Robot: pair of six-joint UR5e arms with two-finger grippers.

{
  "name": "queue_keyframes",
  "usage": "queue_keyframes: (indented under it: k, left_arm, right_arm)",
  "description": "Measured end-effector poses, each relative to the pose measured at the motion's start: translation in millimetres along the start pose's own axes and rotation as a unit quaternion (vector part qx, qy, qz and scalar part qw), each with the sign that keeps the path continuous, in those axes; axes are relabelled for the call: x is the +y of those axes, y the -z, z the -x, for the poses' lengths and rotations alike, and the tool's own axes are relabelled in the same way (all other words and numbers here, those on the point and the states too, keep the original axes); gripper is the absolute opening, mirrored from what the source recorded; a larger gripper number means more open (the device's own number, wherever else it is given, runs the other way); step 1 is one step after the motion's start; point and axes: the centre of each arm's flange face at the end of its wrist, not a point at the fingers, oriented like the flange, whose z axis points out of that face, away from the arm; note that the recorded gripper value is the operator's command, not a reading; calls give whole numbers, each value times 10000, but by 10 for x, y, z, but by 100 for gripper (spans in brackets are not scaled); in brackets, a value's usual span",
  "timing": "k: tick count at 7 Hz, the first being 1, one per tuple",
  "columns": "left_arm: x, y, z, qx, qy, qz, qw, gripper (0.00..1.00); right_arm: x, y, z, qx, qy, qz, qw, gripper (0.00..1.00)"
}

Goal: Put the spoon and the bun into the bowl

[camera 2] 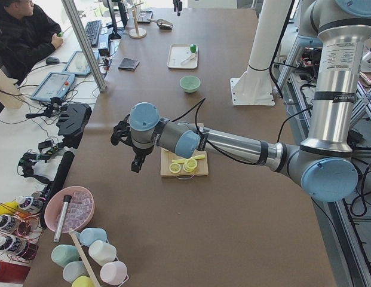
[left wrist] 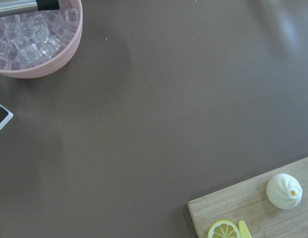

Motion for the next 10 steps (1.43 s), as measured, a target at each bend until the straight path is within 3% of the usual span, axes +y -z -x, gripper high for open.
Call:
queue_keyframes:
  k: [2,5,7,10]
  left_arm:
    - [-158,-268,-326,146,-421,99,9990,98]
    - [-50,-402,-359,219,-647,61,9976,98]
    - [-27,-411,-350,223,-642,66,9977,98]
    - [-46,-404,-365,226,-655,50,9976,98]
  right_arm:
    - [-386,-358,760,-231,725,30,9971,100]
    - [-385,-1105,1725,-160,1542,95,9879,99]
    - [-290,-1507,2064,2,1637,210,9863,99]
    - [-234,-1830,2269,23,1452,391,9886,99]
